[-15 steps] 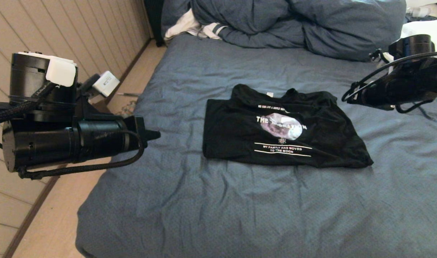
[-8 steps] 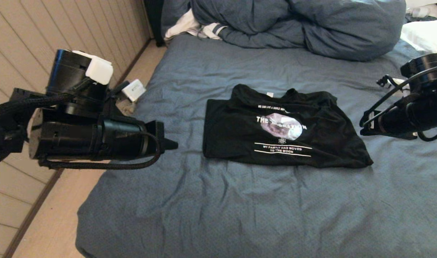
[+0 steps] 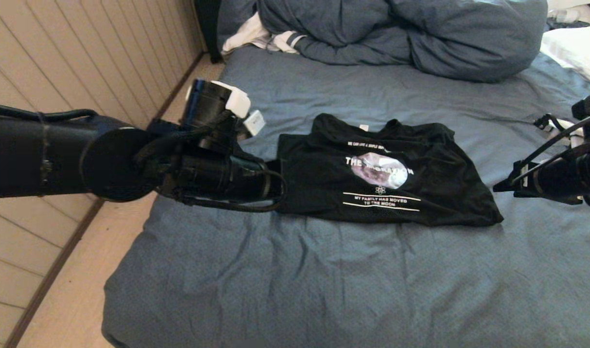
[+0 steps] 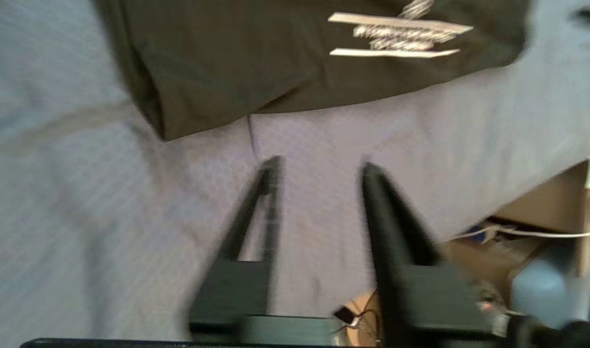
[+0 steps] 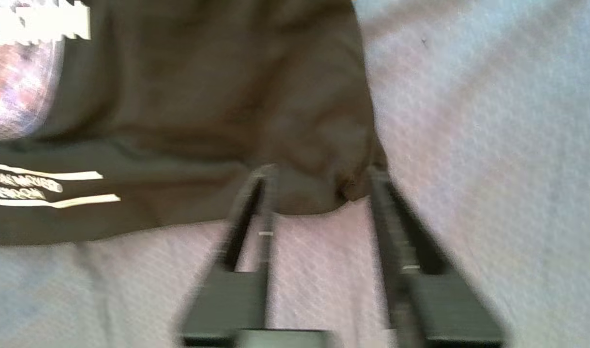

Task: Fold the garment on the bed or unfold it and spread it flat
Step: Unford the black T-shirt

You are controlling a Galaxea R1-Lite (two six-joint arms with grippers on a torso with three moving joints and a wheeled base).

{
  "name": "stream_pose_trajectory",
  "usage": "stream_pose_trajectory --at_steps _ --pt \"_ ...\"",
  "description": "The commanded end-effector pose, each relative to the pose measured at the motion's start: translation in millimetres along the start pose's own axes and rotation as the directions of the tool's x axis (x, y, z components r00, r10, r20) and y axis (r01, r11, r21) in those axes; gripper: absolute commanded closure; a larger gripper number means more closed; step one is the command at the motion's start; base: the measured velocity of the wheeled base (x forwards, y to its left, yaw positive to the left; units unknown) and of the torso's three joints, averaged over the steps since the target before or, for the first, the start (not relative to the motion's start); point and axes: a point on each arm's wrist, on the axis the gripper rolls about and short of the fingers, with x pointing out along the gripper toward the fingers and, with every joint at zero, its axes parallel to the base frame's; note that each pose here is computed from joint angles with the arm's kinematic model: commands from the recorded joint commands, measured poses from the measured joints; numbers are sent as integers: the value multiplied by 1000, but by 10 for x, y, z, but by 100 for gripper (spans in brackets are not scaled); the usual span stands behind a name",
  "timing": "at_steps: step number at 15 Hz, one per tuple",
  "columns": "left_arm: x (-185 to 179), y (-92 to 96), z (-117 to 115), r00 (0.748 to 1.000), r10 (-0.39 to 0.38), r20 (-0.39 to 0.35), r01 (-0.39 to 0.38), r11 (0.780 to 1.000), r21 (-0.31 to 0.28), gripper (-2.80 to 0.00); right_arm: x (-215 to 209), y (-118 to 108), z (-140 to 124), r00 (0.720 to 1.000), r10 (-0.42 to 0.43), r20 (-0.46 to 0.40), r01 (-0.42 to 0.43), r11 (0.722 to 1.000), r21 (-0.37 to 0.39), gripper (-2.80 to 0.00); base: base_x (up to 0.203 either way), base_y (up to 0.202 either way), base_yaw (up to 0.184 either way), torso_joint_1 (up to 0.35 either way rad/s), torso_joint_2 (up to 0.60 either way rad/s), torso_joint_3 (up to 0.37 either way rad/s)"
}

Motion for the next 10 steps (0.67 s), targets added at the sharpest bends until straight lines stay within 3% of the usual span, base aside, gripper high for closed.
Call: stream_pose_trajectory --at_steps 1,5,7,10 --pt "429 102 -164 995 38 -88 -38 999 -4 -280 -13 -6 -14 1000 -1 -2 1 1000 4 -280 0 0 0 0 0 0" --pt "667 243 -281 985 133 -111 -132 991 13 -280 -53 -47 -32 1000 2 7 -2 1000 14 -280 0 0 0 0 0 0" --pt "749 411 -226 984 157 -84 -156 988 19 -280 -45 -48 -36 1000 5 15 -5 1000 12 -280 0 0 0 0 0 0" --pt "836 500 -195 986 162 -49 -161 987 18 -280 24 -54 -61 998 31 49 -31 1000 3 -280 0 0 0 0 0 0"
